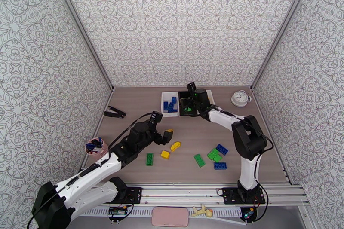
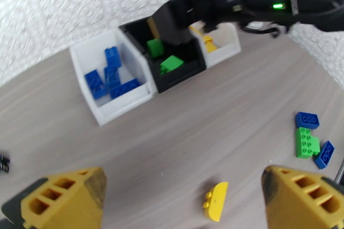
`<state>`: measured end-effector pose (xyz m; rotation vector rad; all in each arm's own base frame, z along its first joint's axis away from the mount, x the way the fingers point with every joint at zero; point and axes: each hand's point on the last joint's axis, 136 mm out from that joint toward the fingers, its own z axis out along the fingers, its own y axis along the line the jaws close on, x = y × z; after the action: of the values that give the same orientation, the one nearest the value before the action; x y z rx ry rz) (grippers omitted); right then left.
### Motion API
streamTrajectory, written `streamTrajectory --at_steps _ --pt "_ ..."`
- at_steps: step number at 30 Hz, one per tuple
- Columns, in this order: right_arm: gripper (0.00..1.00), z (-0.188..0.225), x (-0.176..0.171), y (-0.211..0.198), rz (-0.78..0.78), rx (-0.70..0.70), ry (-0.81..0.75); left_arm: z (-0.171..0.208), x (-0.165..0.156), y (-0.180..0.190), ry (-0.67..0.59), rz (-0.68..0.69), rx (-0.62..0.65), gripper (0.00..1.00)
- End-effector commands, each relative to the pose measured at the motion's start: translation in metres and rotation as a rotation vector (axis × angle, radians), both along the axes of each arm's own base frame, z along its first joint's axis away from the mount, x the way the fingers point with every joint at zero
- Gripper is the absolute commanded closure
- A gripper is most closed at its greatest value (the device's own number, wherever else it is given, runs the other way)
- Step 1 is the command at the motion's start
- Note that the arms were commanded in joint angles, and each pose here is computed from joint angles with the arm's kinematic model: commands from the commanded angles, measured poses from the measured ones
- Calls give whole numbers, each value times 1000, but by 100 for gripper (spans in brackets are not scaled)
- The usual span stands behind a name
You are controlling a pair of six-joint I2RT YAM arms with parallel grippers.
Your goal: Sort the legos into containers by color
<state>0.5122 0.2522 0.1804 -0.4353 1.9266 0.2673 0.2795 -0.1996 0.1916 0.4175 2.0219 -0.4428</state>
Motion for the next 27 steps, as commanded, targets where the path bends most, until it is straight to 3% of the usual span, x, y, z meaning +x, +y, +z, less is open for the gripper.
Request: streamTrajectory --at_steps 1,9,15,27 --pt "4 13 -18 1 73 0 -70 -31 -8 37 174 219 36 0" --pt "1 14 -81 18 350 -14 -81 -73 -34 67 469 419 71 0" --pt "0 -2 -117 28 525 -45 -21 -96 -50 69 639 423 120 1" --pt "0 -5 -127 28 547 -42 0 -131 -73 74 828 428 233 8"
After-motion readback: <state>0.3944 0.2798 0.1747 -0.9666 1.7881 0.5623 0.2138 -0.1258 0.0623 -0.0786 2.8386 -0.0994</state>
